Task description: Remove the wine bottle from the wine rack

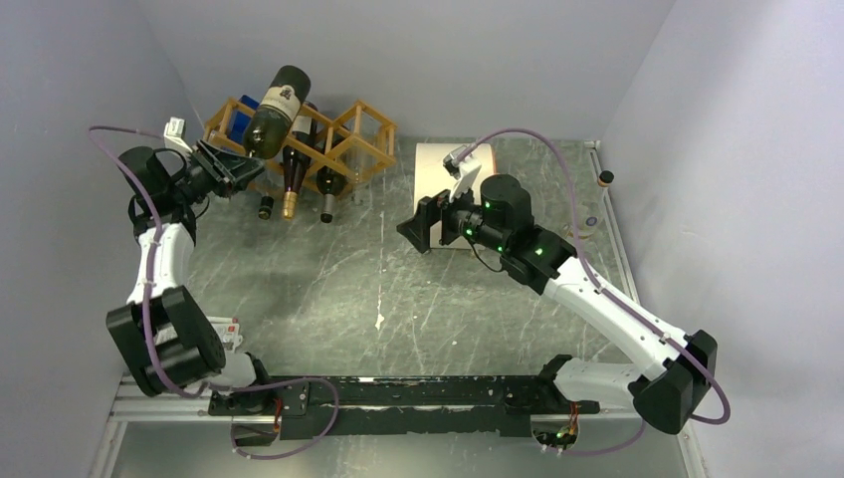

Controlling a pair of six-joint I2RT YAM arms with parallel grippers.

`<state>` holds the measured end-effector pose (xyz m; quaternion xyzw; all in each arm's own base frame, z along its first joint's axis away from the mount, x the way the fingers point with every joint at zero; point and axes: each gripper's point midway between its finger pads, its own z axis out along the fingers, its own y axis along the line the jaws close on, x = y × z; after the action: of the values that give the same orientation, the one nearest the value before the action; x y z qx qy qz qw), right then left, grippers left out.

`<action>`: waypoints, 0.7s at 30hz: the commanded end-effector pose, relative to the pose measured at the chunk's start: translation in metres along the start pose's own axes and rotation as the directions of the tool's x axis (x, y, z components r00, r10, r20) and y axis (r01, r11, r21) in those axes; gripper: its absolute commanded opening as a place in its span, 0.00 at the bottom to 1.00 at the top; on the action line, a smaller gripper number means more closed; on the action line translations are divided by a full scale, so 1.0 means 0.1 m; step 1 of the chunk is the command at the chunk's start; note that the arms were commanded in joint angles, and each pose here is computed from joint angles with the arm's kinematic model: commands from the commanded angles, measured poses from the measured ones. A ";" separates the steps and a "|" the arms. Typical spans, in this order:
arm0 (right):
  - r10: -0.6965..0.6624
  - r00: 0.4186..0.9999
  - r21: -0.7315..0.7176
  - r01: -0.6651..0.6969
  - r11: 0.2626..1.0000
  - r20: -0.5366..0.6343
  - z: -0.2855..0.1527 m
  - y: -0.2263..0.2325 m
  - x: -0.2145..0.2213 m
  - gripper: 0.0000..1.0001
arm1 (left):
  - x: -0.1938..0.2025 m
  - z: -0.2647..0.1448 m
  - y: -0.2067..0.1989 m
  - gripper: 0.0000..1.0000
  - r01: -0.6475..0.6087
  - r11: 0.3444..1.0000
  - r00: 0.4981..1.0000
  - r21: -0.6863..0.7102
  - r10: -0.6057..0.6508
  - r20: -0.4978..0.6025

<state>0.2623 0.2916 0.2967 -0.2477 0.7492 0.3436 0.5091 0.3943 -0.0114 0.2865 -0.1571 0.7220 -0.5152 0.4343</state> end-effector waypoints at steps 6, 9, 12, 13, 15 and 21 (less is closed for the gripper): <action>-0.014 1.000 -0.023 0.014 1.000 -0.014 0.17 0.12 -0.10 0.94 | 0.43 -0.32 -0.67 0.07 -0.173 0.978 0.984 0.117 0.177 -0.023; -0.052 0.998 -0.046 0.050 0.998 -0.032 0.26 0.27 -0.08 0.95 | 0.65 -0.37 -0.67 0.07 -0.156 0.981 0.986 0.112 0.162 -0.048; -0.107 0.993 -0.047 0.105 0.993 -0.044 0.36 0.42 -0.09 0.97 | 0.86 -0.41 -0.56 0.07 -0.146 0.988 0.984 0.055 0.151 -0.093; -0.125 0.991 -0.051 0.122 0.991 -0.053 0.40 0.47 -0.08 0.97 | 0.96 -0.42 -0.52 0.07 -0.134 0.991 0.983 0.026 0.136 -0.122; -0.160 0.985 -0.058 0.156 0.986 -0.064 0.48 0.54 -0.06 0.97 | 1.10 -0.47 -0.48 0.07 -0.150 0.989 0.978 -0.010 0.147 -0.150; -0.226 0.971 -0.106 0.218 0.970 -0.076 0.68 0.72 -0.05 0.99 | 1.54 -0.59 -0.47 0.07 -0.159 0.987 0.961 -0.026 0.149 -0.235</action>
<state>0.2471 0.3803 0.2973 -0.3456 0.7333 0.3255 0.4867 0.2759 -0.0821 0.2594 -0.1154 0.7826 -0.4853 0.3725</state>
